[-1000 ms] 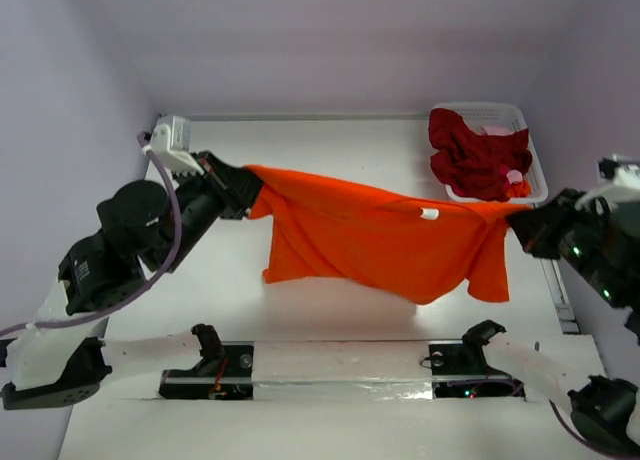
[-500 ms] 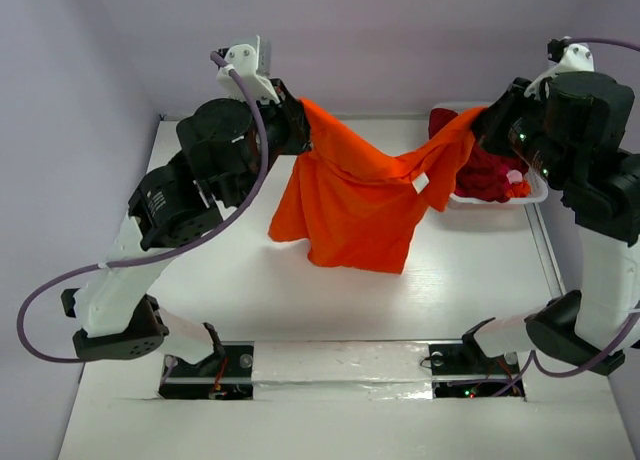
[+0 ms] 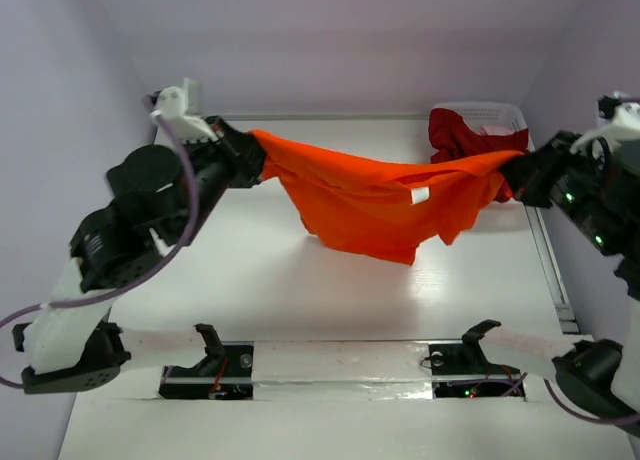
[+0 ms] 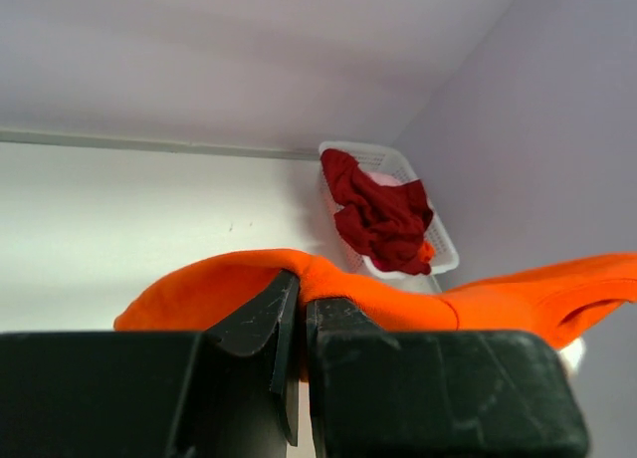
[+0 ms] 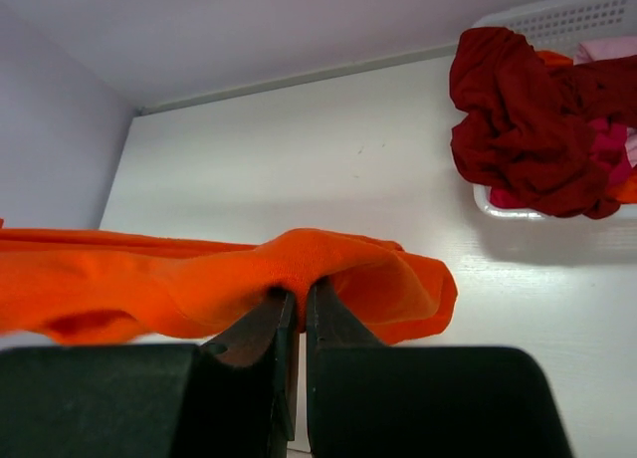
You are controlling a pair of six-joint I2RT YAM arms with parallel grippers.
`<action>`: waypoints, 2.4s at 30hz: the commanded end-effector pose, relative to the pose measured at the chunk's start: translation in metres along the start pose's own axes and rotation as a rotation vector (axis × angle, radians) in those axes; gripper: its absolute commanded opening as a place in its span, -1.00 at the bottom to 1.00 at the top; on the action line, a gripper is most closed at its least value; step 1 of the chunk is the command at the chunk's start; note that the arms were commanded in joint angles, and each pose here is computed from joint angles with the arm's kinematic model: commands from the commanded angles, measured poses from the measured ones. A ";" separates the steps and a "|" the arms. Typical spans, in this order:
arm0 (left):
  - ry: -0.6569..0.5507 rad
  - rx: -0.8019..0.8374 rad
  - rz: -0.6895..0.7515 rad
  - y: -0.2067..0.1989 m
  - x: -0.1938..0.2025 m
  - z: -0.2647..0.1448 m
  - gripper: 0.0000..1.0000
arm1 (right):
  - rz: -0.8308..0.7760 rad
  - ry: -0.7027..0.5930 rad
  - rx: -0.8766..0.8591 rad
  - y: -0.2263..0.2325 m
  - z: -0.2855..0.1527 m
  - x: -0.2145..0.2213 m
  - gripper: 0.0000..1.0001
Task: Fold and stack the t-shirts
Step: Flatten out the tshirt
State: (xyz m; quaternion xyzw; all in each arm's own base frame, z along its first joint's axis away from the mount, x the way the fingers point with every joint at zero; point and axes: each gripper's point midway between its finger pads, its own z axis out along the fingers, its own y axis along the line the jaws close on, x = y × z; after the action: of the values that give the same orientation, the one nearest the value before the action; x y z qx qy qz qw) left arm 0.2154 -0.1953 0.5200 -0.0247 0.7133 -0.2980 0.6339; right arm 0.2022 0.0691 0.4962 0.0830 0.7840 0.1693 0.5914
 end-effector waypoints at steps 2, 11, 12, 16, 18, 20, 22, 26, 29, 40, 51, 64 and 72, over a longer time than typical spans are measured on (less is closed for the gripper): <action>-0.101 0.072 -0.126 0.005 -0.035 -0.032 -1.00 | 0.015 -0.063 -0.046 -0.009 -0.032 -0.002 -1.00; -0.105 0.140 -0.163 0.017 -0.025 -0.055 -1.00 | 0.025 -0.143 -0.067 -0.030 -0.065 0.007 -1.00; -0.109 0.142 -0.168 0.018 -0.024 -0.057 -1.00 | 0.027 -0.149 -0.073 -0.030 -0.067 0.008 -1.00; -0.092 0.189 -0.178 0.017 -0.016 -0.063 -1.00 | 0.033 -0.148 -0.082 -0.033 -0.070 0.015 -1.00; -0.082 0.195 -0.176 0.017 -0.010 -0.063 -1.00 | 0.035 -0.147 -0.098 -0.032 -0.072 0.018 -1.00; -0.091 0.222 -0.187 0.016 -0.013 -0.069 -1.00 | 0.039 -0.162 -0.115 -0.033 -0.079 0.018 -1.00; -0.089 0.248 -0.188 0.015 -0.011 -0.073 -1.00 | 0.042 -0.174 -0.135 -0.032 -0.083 0.018 -1.00; -0.091 0.284 -0.202 0.012 -0.013 -0.079 -1.00 | 0.051 -0.194 -0.169 -0.032 -0.093 0.020 -1.00; -0.083 0.290 -0.218 0.012 -0.011 -0.081 -1.00 | 0.060 -0.206 -0.202 -0.031 -0.101 0.022 -1.00; -0.127 0.192 -0.244 0.009 -0.038 -0.065 -1.00 | 0.050 -0.229 -0.252 0.008 -0.074 -0.022 -1.00; -0.122 -0.022 -0.076 -0.022 -0.052 0.022 -1.00 | 0.016 -0.205 -0.256 0.071 0.026 -0.068 -1.00; -0.146 -0.024 -0.099 -0.018 -0.053 0.032 -1.00 | -0.002 -0.144 -0.257 0.086 0.064 -0.059 -1.00; -0.122 -0.049 -0.123 0.027 -0.034 -0.016 -1.00 | -0.002 -0.147 -0.140 0.020 -0.009 -0.026 -1.00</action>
State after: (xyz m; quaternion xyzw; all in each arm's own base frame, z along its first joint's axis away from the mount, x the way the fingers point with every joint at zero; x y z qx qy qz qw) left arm 0.2262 -0.1756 0.5302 -0.0700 0.7002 -0.2975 0.6452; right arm 0.2284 0.1083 0.5251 0.0295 0.7425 0.2335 0.6271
